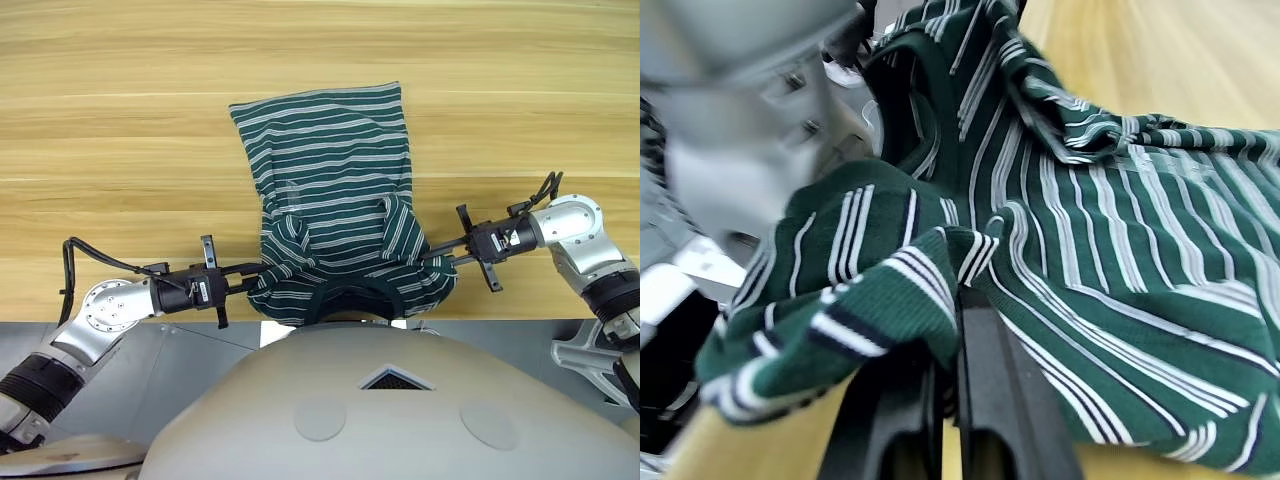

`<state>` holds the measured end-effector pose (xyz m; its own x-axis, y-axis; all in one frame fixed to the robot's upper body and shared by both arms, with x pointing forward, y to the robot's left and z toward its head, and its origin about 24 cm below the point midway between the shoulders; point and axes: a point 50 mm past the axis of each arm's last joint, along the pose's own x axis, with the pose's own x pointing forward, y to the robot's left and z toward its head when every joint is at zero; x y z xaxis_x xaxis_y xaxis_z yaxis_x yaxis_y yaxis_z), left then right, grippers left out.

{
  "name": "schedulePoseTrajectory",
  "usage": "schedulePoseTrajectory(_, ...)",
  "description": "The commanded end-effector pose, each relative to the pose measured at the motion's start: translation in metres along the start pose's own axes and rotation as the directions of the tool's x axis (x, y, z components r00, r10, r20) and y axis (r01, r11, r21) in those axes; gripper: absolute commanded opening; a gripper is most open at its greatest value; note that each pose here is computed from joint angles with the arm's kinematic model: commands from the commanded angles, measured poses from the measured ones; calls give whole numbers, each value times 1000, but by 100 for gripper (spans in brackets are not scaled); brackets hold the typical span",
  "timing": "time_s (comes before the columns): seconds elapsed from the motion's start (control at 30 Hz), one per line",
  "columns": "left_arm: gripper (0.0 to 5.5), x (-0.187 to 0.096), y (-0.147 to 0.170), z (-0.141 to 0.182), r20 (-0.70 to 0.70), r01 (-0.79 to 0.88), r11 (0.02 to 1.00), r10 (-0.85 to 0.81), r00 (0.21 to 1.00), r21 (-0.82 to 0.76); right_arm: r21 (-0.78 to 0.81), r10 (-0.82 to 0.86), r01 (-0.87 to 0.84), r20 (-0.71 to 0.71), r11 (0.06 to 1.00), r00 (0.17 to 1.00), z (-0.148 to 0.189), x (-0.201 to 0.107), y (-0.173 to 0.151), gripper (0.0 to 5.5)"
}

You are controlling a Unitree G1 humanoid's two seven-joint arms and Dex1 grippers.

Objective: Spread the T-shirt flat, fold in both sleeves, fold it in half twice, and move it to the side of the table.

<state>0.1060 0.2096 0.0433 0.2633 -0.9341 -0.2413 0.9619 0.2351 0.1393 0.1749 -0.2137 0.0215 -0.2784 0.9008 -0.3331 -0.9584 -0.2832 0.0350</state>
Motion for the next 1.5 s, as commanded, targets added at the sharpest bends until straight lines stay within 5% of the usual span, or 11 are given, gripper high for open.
schedulePoseTrajectory(0.03,0,-6,12,7,21,-33,997,34,999,-64,37,-5,5,13,999,1000,2,-2,-4,0)
schedulePoseTrajectory(0.17,0,-9,24,-12,-11,-66,976,65,998,-208,113,-140,126,127,986,982,8,-1,-32,0)
schedulePoseTrajectory(0.53,0,6,130,-23,-3,-231,938,238,971,-259,215,-352,310,198,926,915,42,-25,-132,0)
schedulePoseTrajectory(0.9,0,29,162,-50,-47,-373,857,382,923,-356,354,-509,469,22,809,861,13,-11,-152,0)
schedulePoseTrajectory(1.1,0,41,148,-86,-179,-470,785,436,882,-403,438,-625,592,-83,677,776,-8,-9,-150,0)
schedulePoseTrajectory(1.3,0,39,145,-103,-279,-567,693,495,823,-445,479,-693,669,-159,569,703,-22,-13,-144,121)
schedulePoseTrajectory(1.5,108,32,150,-99,-227,-579,660,544,808,-479,497,-750,721,-190,483,634,-28,-18,-142,222)
